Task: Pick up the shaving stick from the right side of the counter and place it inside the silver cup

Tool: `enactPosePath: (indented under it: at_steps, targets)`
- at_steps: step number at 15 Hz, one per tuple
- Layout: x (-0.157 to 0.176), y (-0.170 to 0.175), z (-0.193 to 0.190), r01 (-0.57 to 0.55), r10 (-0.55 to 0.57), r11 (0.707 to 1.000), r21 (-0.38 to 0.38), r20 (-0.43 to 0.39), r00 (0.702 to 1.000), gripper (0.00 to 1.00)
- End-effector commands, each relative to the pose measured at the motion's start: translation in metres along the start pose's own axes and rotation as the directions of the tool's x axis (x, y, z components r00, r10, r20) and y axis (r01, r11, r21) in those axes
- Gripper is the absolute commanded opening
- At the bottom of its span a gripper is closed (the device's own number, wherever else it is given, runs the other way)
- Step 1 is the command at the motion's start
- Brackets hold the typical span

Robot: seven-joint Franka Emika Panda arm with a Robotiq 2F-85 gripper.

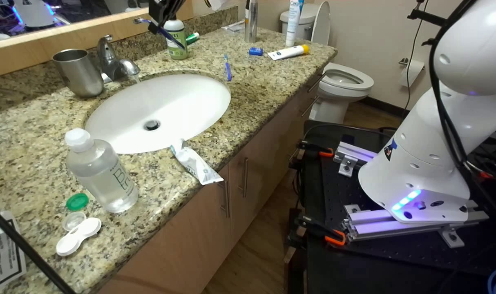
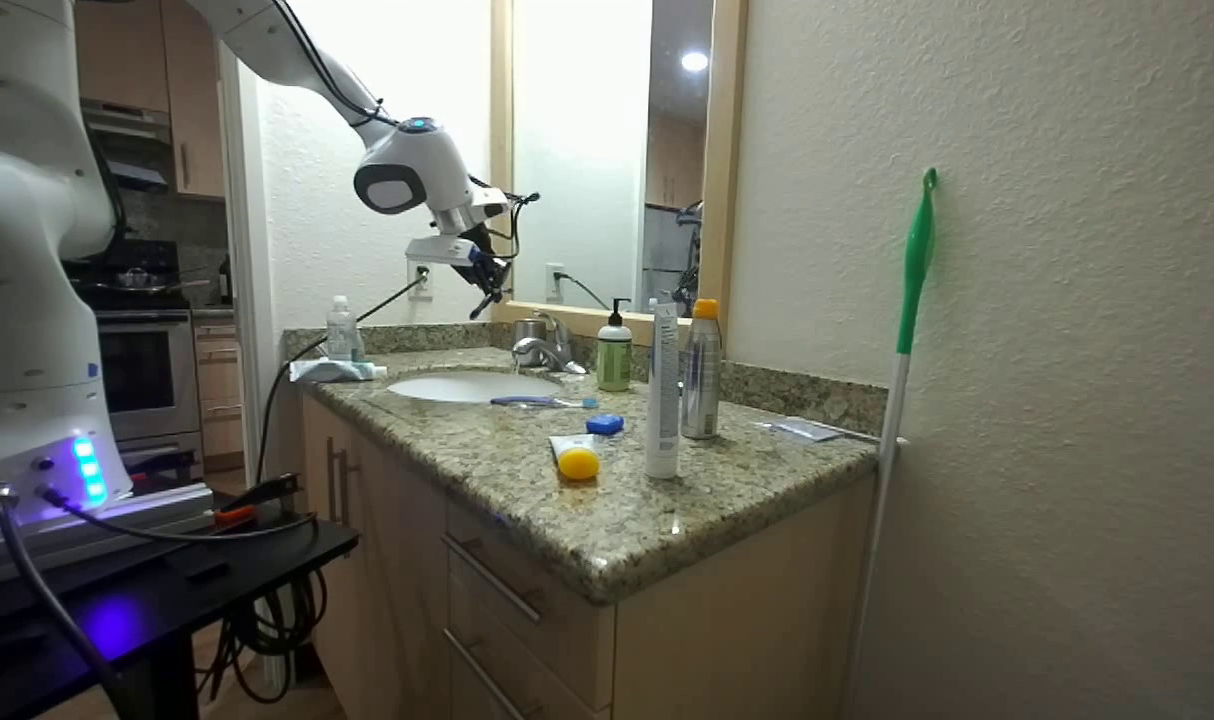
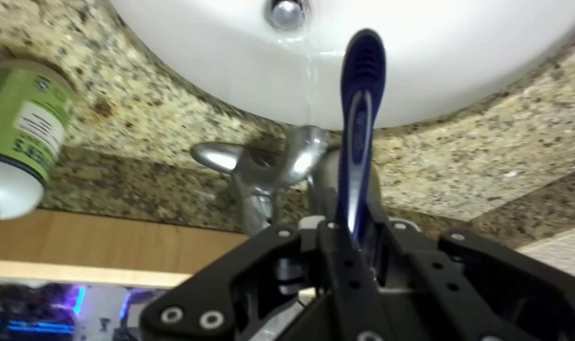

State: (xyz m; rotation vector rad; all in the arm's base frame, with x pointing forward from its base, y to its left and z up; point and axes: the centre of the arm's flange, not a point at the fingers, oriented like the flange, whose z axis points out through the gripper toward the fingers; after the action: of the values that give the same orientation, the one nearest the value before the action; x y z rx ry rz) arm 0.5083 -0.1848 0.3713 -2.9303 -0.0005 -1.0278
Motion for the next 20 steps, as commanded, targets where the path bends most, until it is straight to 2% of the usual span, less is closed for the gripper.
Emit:
enactPosePath:
  at_steps: [1,3,4,5,8,9,10,12,15,17,20]
  targets:
    - [-0.040,-0.047,-0.037,0.169,-0.164,0.984,0.054,-0.094,0.982,0.03]
    - [-0.025,-0.064,-0.033,0.222,-0.214,0.974,0.047,-0.136,0.967,0.03]
    - [-0.021,-0.063,-0.036,0.192,-0.186,0.980,0.046,-0.104,0.977,0.03]
    - [0.014,-0.068,-0.029,0.179,-0.172,0.983,0.044,-0.124,0.977,0.13]
    - [0.001,-0.065,-0.029,0.174,-0.169,0.984,0.039,-0.107,0.980,0.13]
    - [0.000,-0.064,-0.029,0.173,-0.168,0.984,0.039,-0.104,0.980,0.03]
    - [0.007,-0.056,-0.021,0.153,-0.146,0.988,0.035,-0.145,0.979,0.03]
    - [0.025,-0.054,0.002,0.159,-0.146,0.987,0.026,-0.277,0.950,0.03]
    - [0.063,-0.072,0.018,0.216,-0.191,0.976,0.019,-0.400,0.896,0.03]
    - [0.086,-0.078,0.026,0.259,-0.230,0.966,0.004,-0.448,0.864,0.03]
    - [0.095,-0.064,0.053,0.260,-0.244,0.965,-0.028,-0.458,0.855,0.03]
